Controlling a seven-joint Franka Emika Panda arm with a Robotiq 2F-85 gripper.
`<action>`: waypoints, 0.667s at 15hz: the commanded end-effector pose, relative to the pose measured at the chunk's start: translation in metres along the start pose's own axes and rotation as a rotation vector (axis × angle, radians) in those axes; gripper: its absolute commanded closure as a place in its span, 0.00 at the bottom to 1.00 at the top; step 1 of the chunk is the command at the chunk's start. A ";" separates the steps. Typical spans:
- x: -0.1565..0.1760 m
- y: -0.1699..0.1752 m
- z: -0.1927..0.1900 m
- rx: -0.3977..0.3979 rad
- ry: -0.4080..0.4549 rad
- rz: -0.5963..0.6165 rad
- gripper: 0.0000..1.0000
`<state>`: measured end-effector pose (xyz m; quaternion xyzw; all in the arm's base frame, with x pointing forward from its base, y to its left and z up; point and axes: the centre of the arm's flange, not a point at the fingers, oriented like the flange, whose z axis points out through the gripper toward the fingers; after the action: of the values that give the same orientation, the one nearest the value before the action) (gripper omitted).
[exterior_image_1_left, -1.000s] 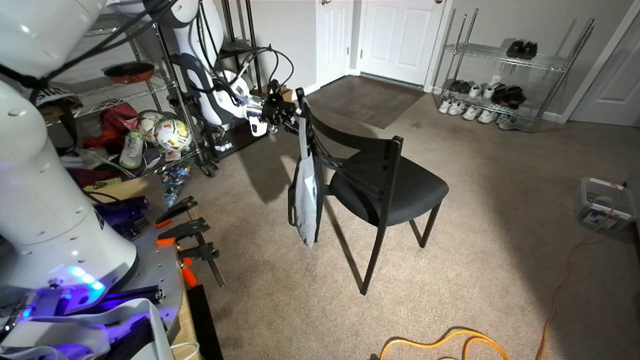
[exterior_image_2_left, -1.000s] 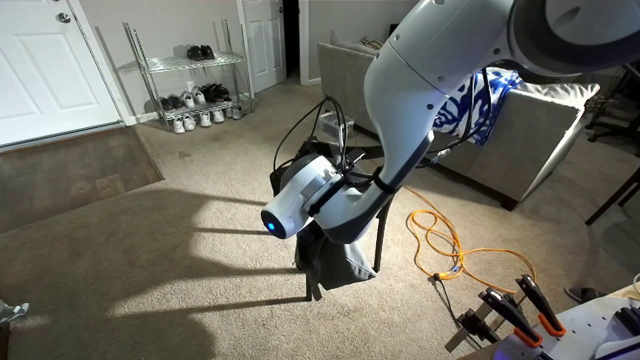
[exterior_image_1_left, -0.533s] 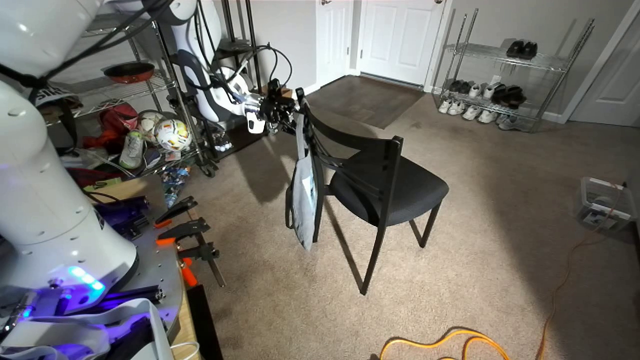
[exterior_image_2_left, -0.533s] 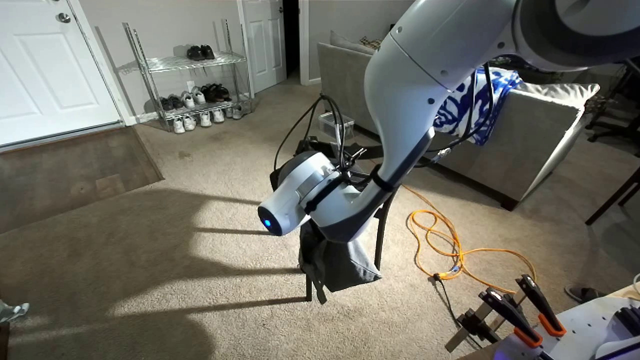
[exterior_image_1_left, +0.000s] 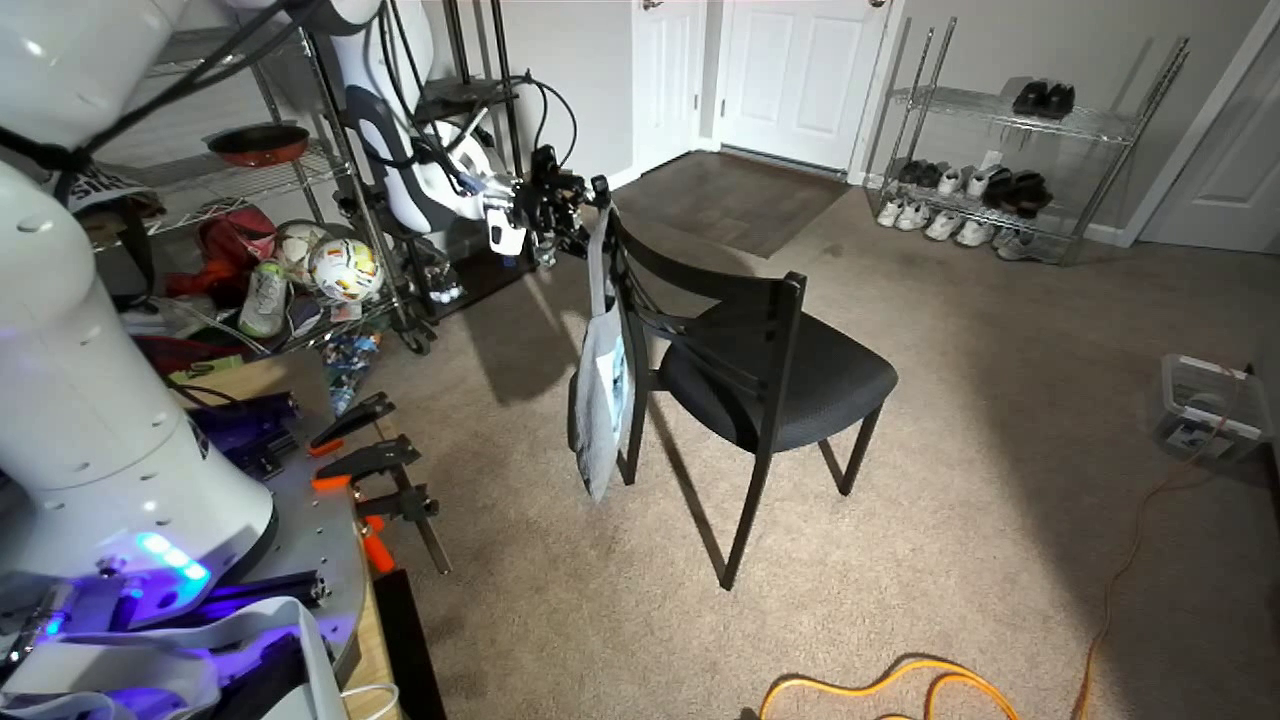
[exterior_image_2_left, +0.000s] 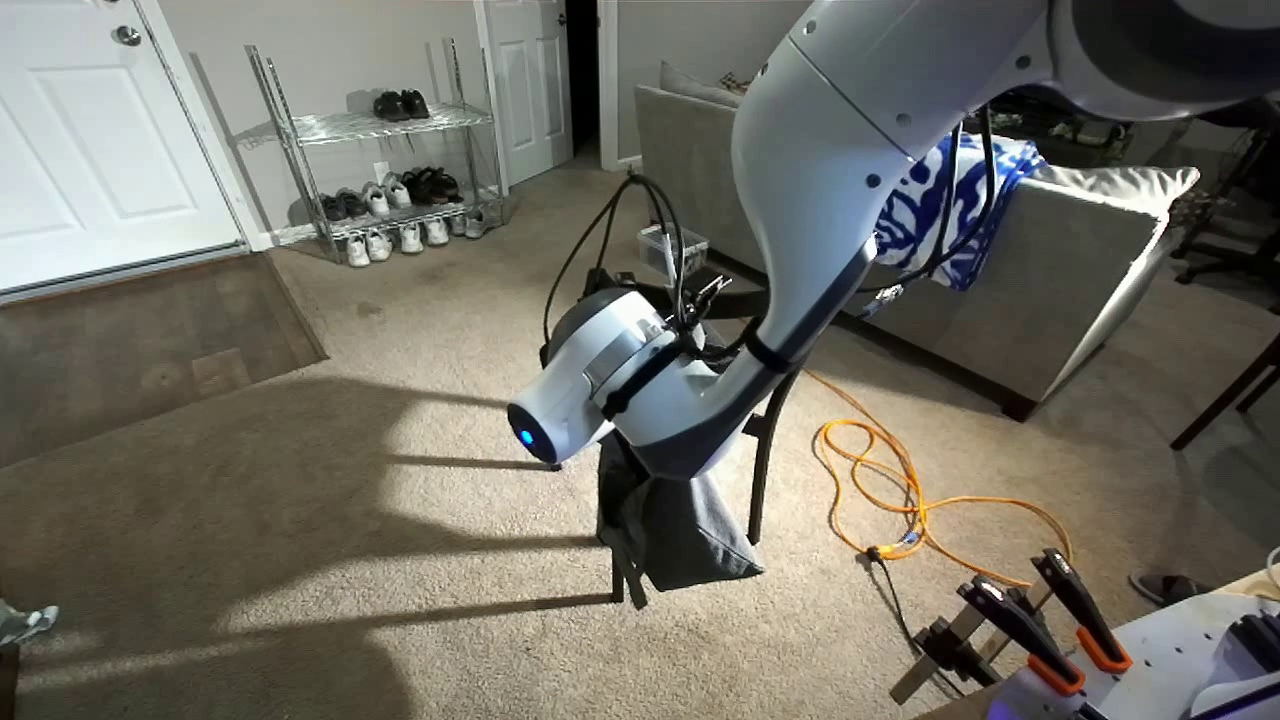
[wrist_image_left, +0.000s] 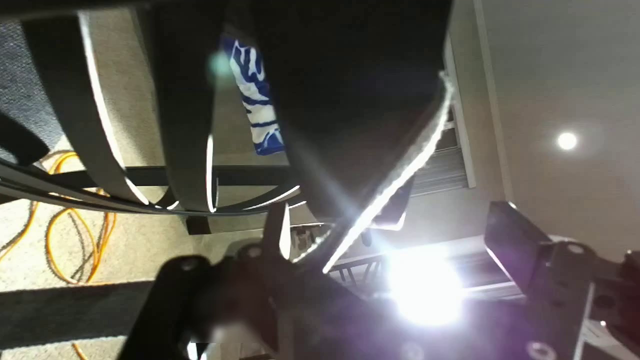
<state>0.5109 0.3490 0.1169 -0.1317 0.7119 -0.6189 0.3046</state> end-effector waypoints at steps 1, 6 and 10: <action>0.006 -0.040 -0.002 0.060 -0.023 -0.065 0.00; 0.003 -0.066 -0.003 0.144 -0.043 -0.102 0.00; 0.000 -0.079 -0.004 0.204 -0.086 -0.120 0.00</action>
<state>0.5039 0.3428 0.1686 -0.1485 0.6538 -0.6787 0.2999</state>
